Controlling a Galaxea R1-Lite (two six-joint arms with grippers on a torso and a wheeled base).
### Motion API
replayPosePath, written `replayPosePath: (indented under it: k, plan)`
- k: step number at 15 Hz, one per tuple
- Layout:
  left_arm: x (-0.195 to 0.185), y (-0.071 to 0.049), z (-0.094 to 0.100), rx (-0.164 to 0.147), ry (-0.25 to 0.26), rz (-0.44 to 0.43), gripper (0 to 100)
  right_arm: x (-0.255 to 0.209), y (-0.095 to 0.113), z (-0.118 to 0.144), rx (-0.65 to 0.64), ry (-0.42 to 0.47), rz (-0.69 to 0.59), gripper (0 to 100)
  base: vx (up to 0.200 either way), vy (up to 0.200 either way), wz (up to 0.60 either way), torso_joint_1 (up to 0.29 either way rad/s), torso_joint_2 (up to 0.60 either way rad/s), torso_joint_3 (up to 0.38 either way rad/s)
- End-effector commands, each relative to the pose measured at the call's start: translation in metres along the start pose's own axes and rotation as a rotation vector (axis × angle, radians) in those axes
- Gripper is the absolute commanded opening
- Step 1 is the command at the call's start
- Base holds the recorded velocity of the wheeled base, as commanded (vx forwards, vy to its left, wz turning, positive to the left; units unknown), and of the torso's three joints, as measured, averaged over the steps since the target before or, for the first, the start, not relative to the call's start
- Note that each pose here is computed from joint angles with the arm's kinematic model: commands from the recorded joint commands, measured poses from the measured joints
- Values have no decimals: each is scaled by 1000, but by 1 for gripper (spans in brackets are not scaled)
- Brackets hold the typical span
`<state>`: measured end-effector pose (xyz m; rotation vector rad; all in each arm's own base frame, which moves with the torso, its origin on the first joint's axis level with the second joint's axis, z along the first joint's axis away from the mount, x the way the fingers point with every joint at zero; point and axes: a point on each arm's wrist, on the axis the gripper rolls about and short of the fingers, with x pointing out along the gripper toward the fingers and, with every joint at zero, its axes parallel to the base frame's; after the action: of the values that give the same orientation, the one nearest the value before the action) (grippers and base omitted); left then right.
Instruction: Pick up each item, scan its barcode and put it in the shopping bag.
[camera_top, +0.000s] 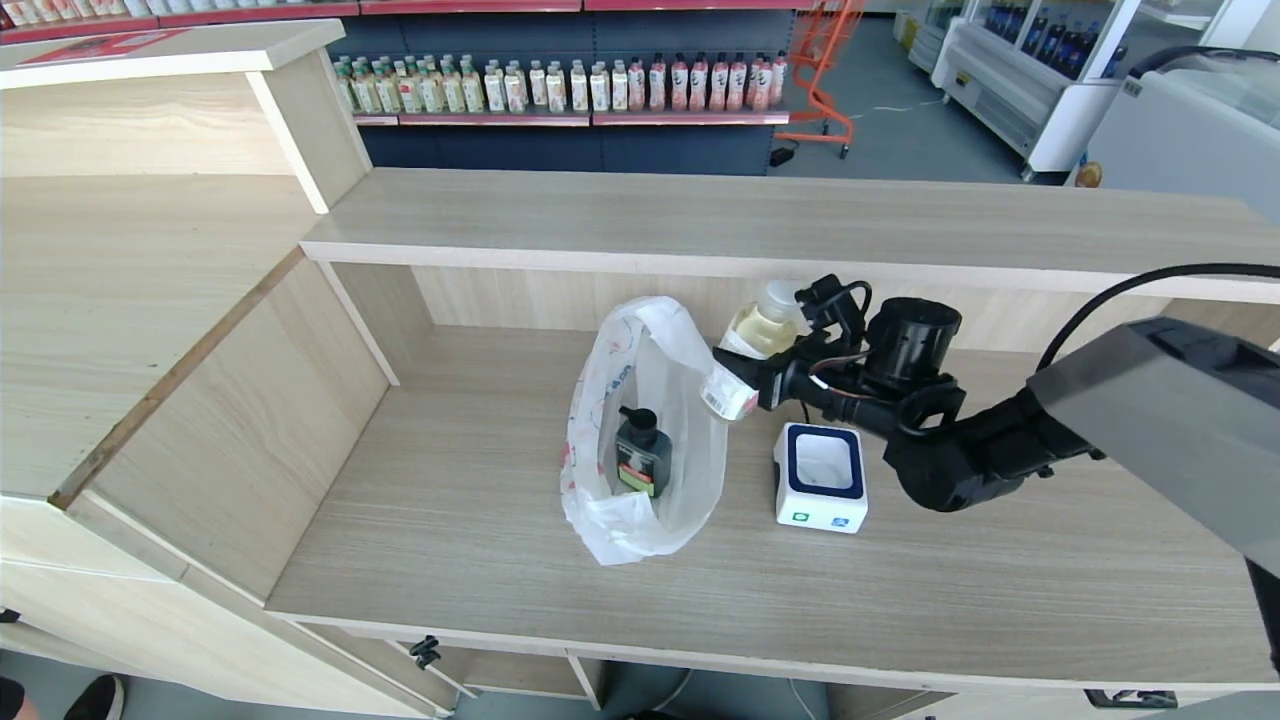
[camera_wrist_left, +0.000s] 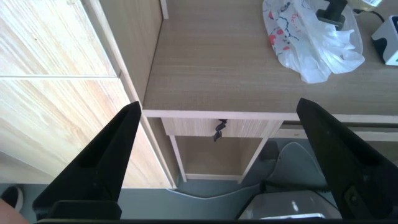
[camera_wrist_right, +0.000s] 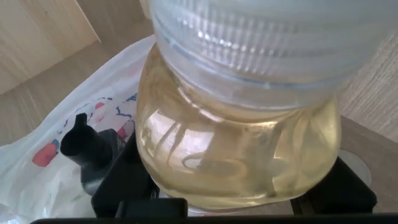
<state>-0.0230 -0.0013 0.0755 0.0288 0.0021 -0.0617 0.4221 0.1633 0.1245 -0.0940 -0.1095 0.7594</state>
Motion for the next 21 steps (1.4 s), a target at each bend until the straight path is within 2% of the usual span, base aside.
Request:
replayPosePath:
  k: [1,4,7,9,21]
  plan:
    - [0,0,0,0,3,0,100,32,8,-40,-32,8,35,0,0,0,0,0,0,0]
    - [0,0,0,0,0,0,100,60,11,-49,-62,-56,53,0,0,0,0,0,0,0]
    - [0,0,0,0,2,0,100,74,24,-56,-64,-79,84,0,0,0,0,0,0,0]
    - [0,0,0,0,3,0,100,80,25,-60,-71,-94,87,0,0,0,0,0,0,0]
    - [0,0,0,0,2,0,100,87,25,-88,-108,-82,90,0,0,0,0,0,0,0]
